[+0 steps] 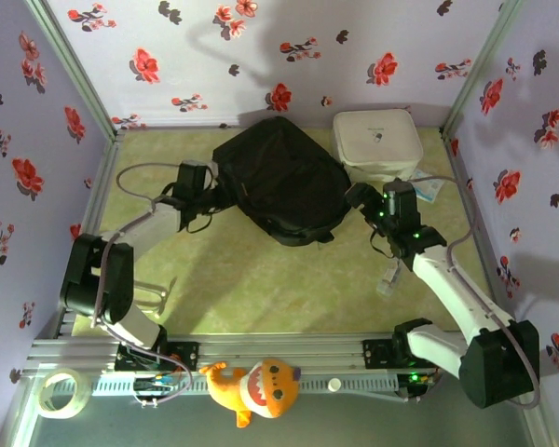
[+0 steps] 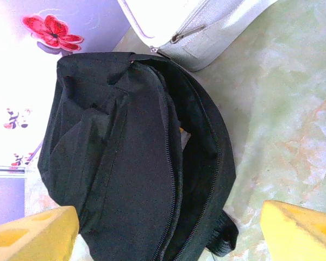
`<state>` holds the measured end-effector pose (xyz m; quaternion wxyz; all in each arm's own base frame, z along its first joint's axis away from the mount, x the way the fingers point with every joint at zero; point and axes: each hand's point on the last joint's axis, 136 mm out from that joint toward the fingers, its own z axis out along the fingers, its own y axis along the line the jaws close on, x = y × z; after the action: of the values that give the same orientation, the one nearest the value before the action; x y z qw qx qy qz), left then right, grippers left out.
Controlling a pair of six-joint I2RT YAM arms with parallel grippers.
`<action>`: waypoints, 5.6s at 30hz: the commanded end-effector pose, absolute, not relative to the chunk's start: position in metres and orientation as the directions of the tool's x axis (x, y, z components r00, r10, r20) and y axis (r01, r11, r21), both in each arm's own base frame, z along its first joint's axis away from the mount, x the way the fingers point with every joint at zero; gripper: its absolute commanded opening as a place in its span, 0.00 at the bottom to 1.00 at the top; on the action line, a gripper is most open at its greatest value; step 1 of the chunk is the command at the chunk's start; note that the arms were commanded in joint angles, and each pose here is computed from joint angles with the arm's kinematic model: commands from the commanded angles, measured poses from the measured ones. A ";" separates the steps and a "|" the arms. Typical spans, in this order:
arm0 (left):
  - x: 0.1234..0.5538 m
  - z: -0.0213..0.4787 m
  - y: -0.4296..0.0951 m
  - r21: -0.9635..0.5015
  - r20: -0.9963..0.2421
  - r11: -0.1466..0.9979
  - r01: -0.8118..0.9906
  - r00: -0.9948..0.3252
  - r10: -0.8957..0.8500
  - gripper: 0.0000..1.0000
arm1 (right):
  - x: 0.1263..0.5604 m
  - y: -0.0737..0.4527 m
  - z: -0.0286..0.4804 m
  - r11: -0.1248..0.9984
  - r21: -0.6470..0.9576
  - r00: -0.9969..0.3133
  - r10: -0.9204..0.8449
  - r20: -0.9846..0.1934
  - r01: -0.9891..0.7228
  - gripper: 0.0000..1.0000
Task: Pack the student bag
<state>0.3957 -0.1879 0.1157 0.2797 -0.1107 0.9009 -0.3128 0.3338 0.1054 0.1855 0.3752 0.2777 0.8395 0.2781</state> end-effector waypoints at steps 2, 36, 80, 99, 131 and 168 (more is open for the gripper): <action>0.412 0.111 -0.198 -0.804 -0.272 0.584 -0.115 -0.802 -0.532 0.62 | 0.337 0.110 0.184 0.704 0.667 -0.566 0.663 -0.490 0.246 0.87; 0.444 0.130 -0.185 -0.809 -0.305 0.585 -0.047 -0.818 -0.487 0.00 | 0.315 0.201 0.103 0.833 0.522 -0.791 0.439 -0.426 0.182 0.70; 0.404 0.180 -0.167 -0.820 -0.368 0.572 0.005 -0.769 -0.522 0.00 | 0.301 0.341 0.178 0.779 0.519 -0.841 -0.019 -0.541 -0.352 0.51; 0.403 0.189 -0.176 -0.825 -0.370 0.564 0.038 -0.791 -0.488 0.00 | 0.309 0.349 0.151 0.804 0.453 -0.841 -0.106 -0.530 -0.386 0.50; 0.402 0.203 -0.182 -0.827 -0.379 0.559 0.061 -0.795 -0.474 0.00 | 0.309 0.343 0.145 0.833 0.356 -0.822 -0.187 -0.538 -0.423 0.31; 0.406 0.190 -0.166 -0.801 -0.392 0.598 0.007 -0.761 -0.517 0.00 | 0.298 0.291 0.165 0.904 0.332 -0.823 -0.036 -0.568 -0.269 0.00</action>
<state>0.4012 -0.1674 0.1627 0.2663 -0.1768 0.8500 -0.4187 0.3027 0.3065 0.1564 0.2761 -0.1087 0.9310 0.2125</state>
